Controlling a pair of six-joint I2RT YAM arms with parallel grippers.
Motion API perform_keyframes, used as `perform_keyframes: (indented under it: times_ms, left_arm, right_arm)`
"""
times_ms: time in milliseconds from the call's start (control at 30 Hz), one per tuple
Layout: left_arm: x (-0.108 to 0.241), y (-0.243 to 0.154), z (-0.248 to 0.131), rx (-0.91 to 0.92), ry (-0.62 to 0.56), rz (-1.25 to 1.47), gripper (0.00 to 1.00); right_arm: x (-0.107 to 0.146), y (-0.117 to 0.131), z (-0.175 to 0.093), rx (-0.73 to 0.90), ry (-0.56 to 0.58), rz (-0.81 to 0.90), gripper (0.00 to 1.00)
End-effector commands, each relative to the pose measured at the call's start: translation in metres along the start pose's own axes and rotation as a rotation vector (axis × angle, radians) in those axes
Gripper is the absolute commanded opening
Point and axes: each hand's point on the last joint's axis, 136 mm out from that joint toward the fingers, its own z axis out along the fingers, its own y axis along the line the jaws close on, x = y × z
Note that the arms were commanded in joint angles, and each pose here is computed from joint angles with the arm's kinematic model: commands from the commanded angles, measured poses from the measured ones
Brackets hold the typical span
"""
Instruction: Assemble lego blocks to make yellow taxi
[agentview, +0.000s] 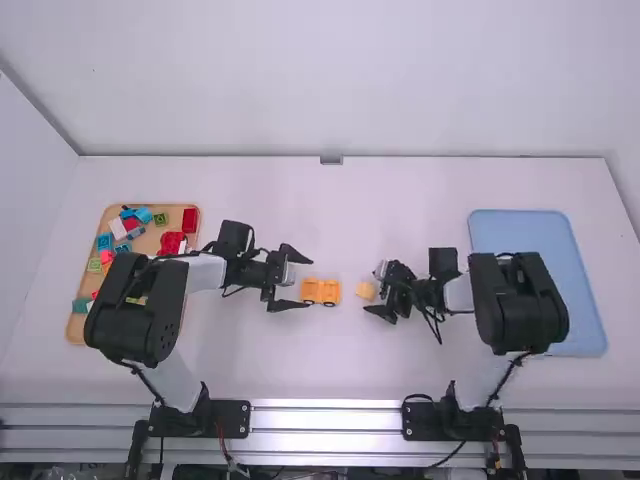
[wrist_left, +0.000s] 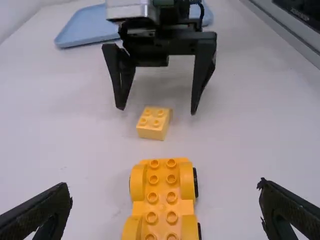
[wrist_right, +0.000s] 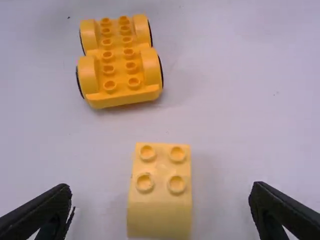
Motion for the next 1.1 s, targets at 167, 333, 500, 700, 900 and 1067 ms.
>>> perform_keyframes:
  times_ms: [167,333,500,700,900,1067]
  left_arm:
    - [0.001,-0.004,0.001,0.012,-0.009,-0.038,0.99]
    - [0.001,-0.005,0.001,0.014,-0.008,-0.044,0.99]
    - [0.008,-0.006,0.001,0.011,0.033,-0.060,0.99]
    - [0.010,-0.007,0.002,0.012,0.044,-0.067,0.99]
    - [0.021,-0.007,0.005,0.011,0.105,-0.065,0.99]
    - [0.033,-0.011,0.017,0.031,0.115,-0.056,0.99]
  right_arm:
    - [0.001,-0.001,0.008,-0.047,-0.046,-0.006,0.73]
    - [-0.002,0.002,0.008,-0.058,-0.066,-0.028,0.59]
    - [-0.001,0.002,0.008,-0.058,-0.061,-0.025,0.41]
    - [0.004,0.007,0.015,-0.067,-0.004,-0.028,0.33]
    - [0.003,0.010,0.024,-0.081,0.024,-0.054,0.32]
    - [-0.010,0.004,0.016,-0.098,0.033,-0.017,0.31]
